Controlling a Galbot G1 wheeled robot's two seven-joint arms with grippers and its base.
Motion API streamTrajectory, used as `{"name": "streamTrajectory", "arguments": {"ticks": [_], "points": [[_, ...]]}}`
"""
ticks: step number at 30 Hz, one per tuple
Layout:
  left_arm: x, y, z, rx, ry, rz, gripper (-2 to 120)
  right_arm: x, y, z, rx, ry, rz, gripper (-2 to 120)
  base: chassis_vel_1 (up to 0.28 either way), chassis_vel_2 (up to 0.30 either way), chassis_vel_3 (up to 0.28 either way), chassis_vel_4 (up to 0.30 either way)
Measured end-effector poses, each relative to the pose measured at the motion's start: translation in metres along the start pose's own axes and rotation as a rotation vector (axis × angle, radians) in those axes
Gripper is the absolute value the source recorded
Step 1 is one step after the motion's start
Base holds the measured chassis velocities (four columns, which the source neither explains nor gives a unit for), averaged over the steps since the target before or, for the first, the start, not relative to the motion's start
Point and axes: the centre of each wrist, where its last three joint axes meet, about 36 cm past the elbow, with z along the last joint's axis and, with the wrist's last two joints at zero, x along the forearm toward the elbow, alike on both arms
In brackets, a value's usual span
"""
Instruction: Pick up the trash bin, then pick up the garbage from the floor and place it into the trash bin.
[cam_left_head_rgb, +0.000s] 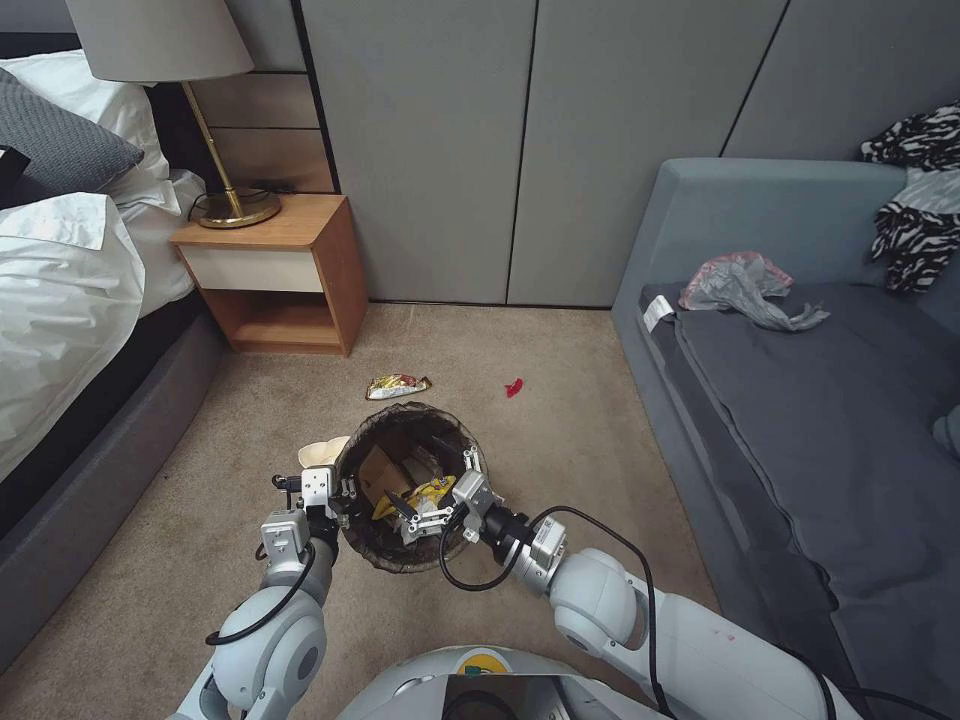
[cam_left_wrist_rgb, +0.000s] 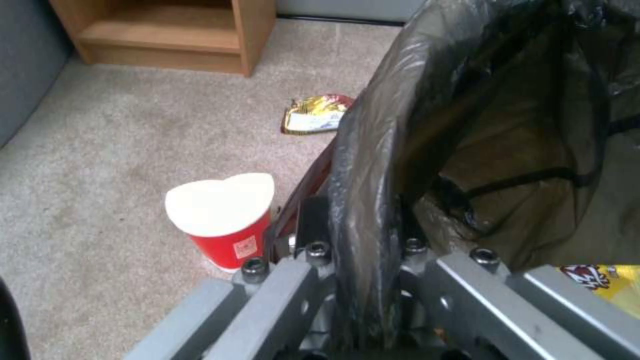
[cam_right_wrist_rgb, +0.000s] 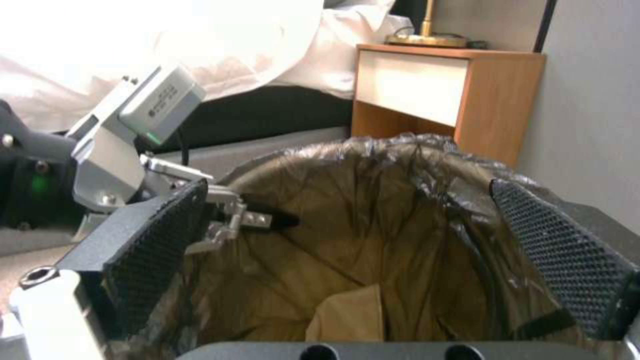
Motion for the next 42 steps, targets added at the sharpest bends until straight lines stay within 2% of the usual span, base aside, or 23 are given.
{"name": "streamTrajectory", "arguments": {"ticks": [7, 10, 12, 13, 14, 17, 18, 21, 22, 25, 29, 32, 42], "points": [[0.0, 0.0, 0.001, 0.007, -0.001, -0.003, 0, 0.001, -0.001, -0.015, -0.004, -0.041, 0.026, 100, 0.0, 0.0, 0.0, 0.0], [0.001, 0.0, 0.002, 0.011, 0.001, -0.006, 0, 0.008, -0.016, -0.042, -0.003, -0.09, 0.145, 100, 0.0, 0.0, 0.0, 0.0], [0.001, 0.0, 0.002, 0.012, 0.001, -0.006, 0, 0.009, -0.02, -0.046, -0.001, -0.097, 0.171, 100, 0.0, 0.0, 0.0, 0.0], [0.001, 0.0, 0.002, 0.013, -0.002, -0.009, 0, 0.013, -0.027, -0.055, 0.001, -0.108, 0.235, 100, 0.0, 0.0, 0.0, 0.0], [0.001, 0.0, 0.002, 0.013, -0.002, -0.009, 0, 0.013, -0.027, -0.055, 0.001, -0.108, 0.235, 100, 0.0, 0.0, 0.0, 0.0], [0.001, 0.002, 0.001, 0.018, -0.01, -0.018, 0, 0.025, -0.044, -0.069, 0.016, -0.102, 0.398, 100, 0.0, 0.0, 0.0, 0.0], [0.001, 0.002, 0.001, 0.018, -0.01, -0.018, 0, 0.025, -0.044, -0.069, 0.016, -0.102, 0.398, 100, 0.0, 0.0, 0.0, 0.0], [0.001, 0.003, 0.001, 0.024, -0.013, -0.025, 0, 0.037, -0.057, -0.074, 0.027, -0.079, 0.545, 100, 0.0, 0.0, 0.0, 0.0], [0.001, 0.003, 0.001, 0.024, -0.013, -0.025, 0, 0.037, -0.057, -0.074, 0.027, -0.079, 0.545, 100, 0.0, 0.0, 0.0, 0.0], [0.001, 0.004, 0.001, 0.028, -0.017, -0.032, 0, 0.051, -0.07, -0.073, 0.035, -0.058, 0.693, 100, 0.0, 0.0, 0.0, 0.0], [0.001, 0.005, 0.002, 0.027, -0.02, -0.038, 0, 0.06, -0.076, -0.069, 0.045, -0.043, 0.765, 100, 0.0, 0.0, 0.0, 0.0], [-0.001, 0.007, 0.002, 0.02, -0.028, -0.049, 0, 0.075, -0.084, -0.057, 0.069, -0.01, 0.863, 100, 0.0, 0.0, 0.0, 0.0], [-0.002, 0.008, 0.003, 0.021, -0.032, -0.055, 0, 0.088, -0.083, -0.021, 0.061, 0.028, 0.99, 100, 0.0, 0.0, 0.0, 0.0]]}}
